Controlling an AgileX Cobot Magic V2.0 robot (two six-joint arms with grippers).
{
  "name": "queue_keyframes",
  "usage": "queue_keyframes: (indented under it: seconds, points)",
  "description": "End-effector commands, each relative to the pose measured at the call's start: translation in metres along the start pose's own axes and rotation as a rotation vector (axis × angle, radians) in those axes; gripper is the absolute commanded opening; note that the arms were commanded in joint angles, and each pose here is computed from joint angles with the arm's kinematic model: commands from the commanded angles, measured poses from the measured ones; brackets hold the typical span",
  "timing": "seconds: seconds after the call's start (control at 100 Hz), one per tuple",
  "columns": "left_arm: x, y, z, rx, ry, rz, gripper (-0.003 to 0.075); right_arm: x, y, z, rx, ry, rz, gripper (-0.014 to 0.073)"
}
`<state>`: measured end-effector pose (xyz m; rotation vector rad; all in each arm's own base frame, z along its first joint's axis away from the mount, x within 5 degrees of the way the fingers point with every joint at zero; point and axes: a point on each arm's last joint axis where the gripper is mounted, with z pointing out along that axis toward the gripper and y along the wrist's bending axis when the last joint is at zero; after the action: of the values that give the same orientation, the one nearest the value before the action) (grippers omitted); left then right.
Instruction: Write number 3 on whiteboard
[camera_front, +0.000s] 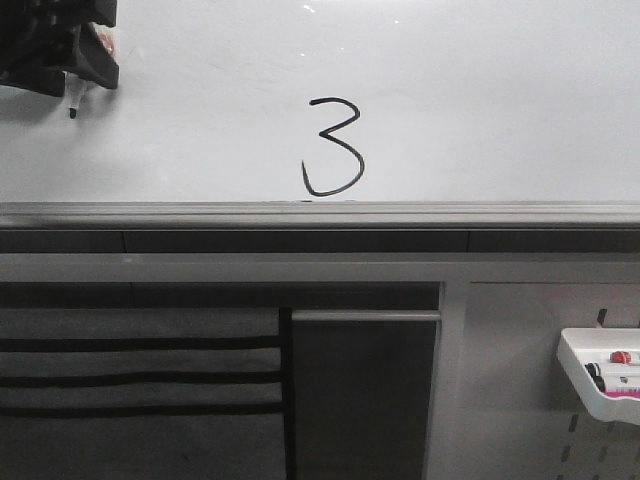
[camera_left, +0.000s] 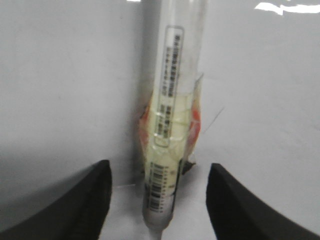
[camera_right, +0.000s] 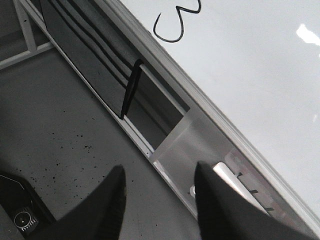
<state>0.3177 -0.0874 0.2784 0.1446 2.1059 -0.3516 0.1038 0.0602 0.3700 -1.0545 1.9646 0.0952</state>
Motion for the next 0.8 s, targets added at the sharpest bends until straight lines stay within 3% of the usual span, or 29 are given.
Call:
queue_keyframes:
  seconds: [0.0, 0.16, 0.4, 0.49, 0.79]
  points:
    - [-0.02, -0.003, -0.016, -0.005, -0.098, -0.019, 0.0489, -0.007, -0.003, -0.007, 0.025, -0.05, 0.011, 0.0278]
    - [-0.024, -0.012, -0.04, 0.054, -0.074, 0.09, 0.0481, -0.001, 0.001, -0.007, -0.017, 0.015, 0.058, 0.0278]
    - [-0.023, -0.03, -0.104, 0.175, 0.005, 0.288, 0.048, 0.003, -0.006, -0.007, 0.068, 0.046, 0.51, 0.0277]
    - [-0.018, -0.035, -0.135, 0.197, 0.002, 0.347, 0.0458, 0.005, -0.009, -0.012, 0.115, 0.023, 0.602, 0.0277]
    - [0.031, -0.033, -0.219, 0.162, -0.217, 0.391, 0.0301, -0.001, -0.008, -0.045, 0.168, -0.255, 0.613, 0.0277]
